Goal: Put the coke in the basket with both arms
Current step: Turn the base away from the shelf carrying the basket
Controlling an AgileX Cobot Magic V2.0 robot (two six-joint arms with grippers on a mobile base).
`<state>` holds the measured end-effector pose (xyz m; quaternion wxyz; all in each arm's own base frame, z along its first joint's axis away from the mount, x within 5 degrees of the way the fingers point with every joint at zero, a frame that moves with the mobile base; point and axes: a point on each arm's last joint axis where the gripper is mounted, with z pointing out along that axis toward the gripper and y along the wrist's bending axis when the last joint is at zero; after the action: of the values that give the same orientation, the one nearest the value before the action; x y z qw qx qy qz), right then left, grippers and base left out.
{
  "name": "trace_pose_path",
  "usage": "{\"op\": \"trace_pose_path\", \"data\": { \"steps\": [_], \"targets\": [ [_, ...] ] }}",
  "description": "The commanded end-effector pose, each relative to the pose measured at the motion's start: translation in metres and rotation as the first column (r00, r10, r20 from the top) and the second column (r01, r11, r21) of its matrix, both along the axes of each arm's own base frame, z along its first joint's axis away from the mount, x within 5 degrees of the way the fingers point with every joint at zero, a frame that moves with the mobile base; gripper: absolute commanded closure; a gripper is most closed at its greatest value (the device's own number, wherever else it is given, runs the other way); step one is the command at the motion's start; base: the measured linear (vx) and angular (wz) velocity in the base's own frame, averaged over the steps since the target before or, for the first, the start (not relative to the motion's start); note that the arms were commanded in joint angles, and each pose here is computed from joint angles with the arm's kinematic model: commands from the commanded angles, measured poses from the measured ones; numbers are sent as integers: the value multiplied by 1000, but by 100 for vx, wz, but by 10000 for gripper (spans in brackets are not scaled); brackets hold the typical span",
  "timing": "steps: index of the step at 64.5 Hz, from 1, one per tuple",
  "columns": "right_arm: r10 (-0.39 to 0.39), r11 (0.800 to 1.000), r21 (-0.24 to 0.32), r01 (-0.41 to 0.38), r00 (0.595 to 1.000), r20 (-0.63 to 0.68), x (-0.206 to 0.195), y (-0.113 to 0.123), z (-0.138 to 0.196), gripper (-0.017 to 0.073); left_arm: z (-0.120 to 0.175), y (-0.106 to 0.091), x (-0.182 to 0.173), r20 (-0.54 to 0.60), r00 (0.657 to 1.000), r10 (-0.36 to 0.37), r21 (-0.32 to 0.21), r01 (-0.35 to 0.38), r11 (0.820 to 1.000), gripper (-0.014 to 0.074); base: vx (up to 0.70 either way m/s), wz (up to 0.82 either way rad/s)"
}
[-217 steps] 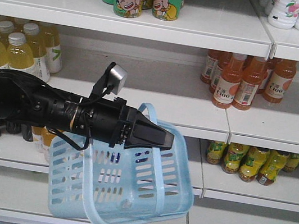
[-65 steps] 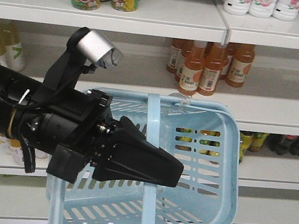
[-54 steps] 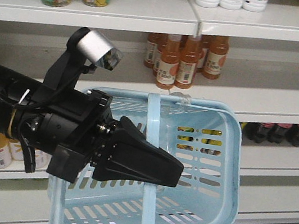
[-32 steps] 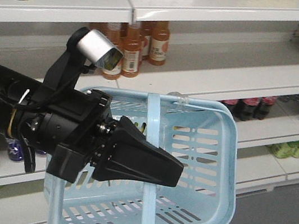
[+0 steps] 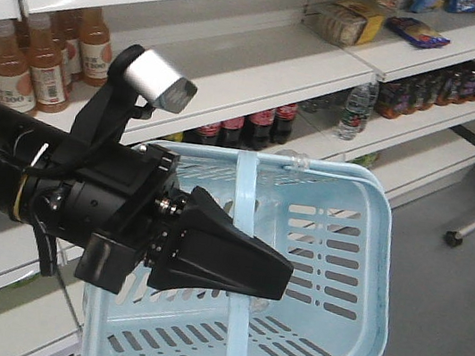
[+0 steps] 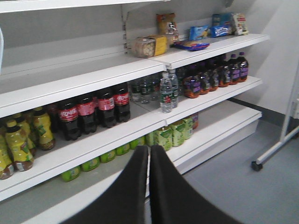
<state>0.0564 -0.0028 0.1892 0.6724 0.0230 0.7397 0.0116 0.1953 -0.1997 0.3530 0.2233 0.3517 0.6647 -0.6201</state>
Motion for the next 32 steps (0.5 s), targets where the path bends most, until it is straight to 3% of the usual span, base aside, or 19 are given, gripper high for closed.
{"op": "trace_pose_path", "data": {
  "steps": [1,32],
  "targets": [
    [19,1000,-16,-18,997,74,0,2,4,564,28,6,-21,13,988,-154,-142,154,978,601,-3,-49],
    [19,1000,-16,-18,997,74,0,2,4,564,28,6,-21,13,988,-154,-142,154,978,601,-3,-44]
  ]
}}
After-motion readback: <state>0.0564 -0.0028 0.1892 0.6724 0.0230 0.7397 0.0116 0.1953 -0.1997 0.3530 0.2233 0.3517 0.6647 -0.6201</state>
